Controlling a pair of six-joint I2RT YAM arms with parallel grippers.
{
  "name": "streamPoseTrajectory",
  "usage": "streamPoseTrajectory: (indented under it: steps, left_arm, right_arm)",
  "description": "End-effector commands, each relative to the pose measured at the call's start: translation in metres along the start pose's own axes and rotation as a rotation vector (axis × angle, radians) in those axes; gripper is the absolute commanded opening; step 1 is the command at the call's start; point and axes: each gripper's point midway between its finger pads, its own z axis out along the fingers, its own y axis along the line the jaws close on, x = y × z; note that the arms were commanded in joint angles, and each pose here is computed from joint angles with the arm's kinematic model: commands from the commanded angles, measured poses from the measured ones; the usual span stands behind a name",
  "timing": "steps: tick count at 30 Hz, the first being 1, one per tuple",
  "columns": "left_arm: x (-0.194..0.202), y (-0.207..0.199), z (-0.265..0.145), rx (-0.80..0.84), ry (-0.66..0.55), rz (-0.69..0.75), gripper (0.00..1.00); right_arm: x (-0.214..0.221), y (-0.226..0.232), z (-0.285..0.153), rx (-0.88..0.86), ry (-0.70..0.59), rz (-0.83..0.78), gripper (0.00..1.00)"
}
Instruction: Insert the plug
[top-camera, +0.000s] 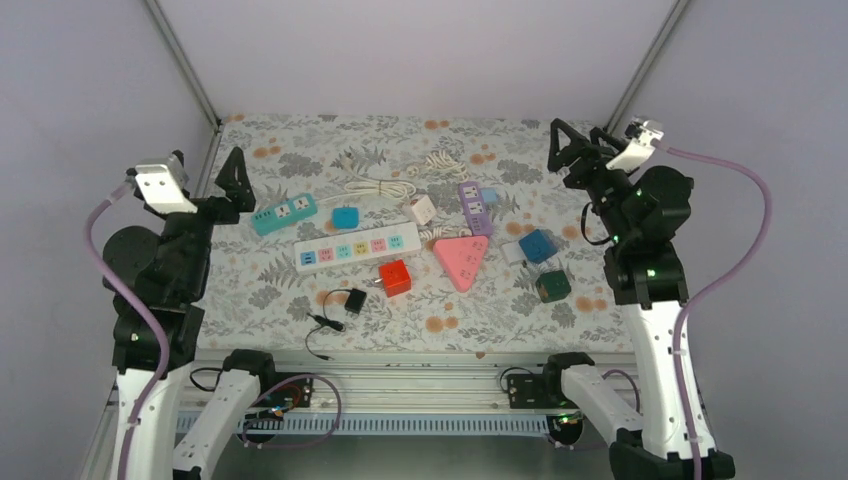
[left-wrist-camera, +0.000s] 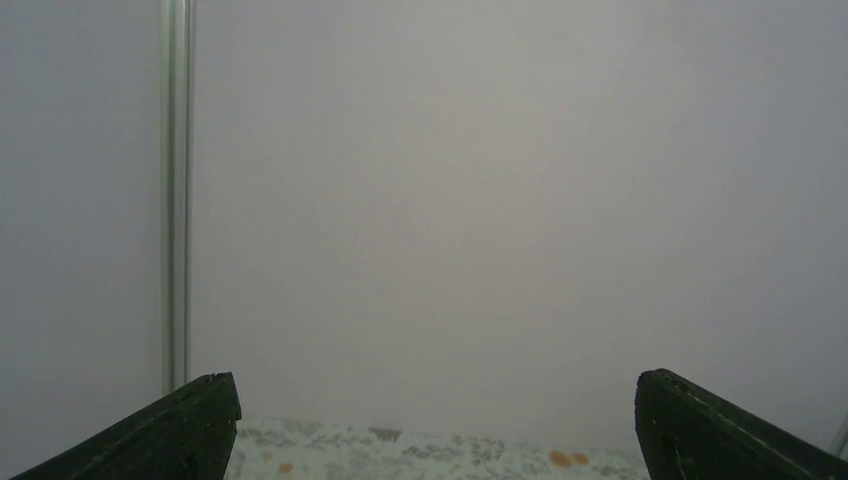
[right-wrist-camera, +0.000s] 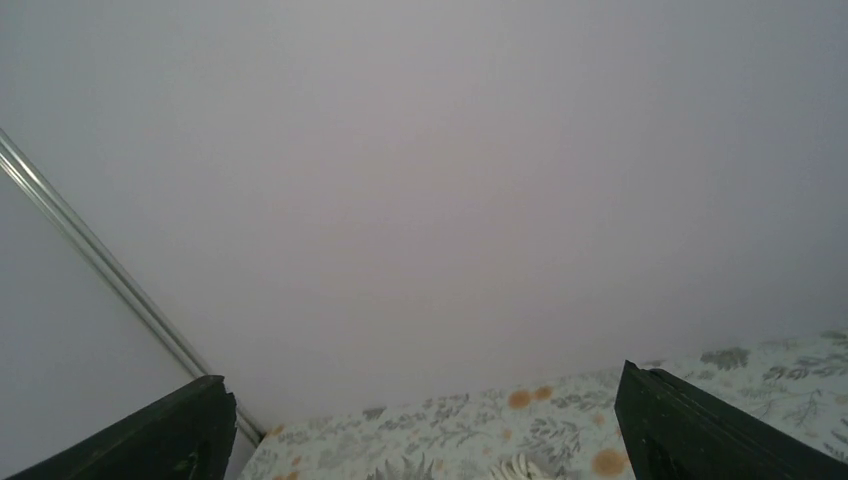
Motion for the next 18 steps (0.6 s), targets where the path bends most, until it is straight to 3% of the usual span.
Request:
streamPoseTrajectory:
  steps: [1, 6, 13, 18]
  left_arm:
    - [0.016, 0.011, 0.012, -0.055, 0.026, -0.052, 0.99]
    - [0.039, 0.009, 0.025, -0.035, 0.094, -0.078, 1.0]
    - [0.064, -0.009, 0.034, 0.089, 0.151, -0.083, 1.0]
    - [0.077, -0.016, 0.034, 0.138, 0.176, -0.103, 1.0]
  right_arm:
    - [0.015, 0.01, 0.013, -0.124, 0.073, 0.01, 0.98]
    - [0.043, -0.019, 0.03, -0.04, 0.157, 0.047, 1.0]
    - [0.108, -0.121, 0.043, 0.408, 0.27, 0.161, 1.0]
    - [0.166, -0.181, 0.039, 0.636, 0.389, 0.148, 1.0]
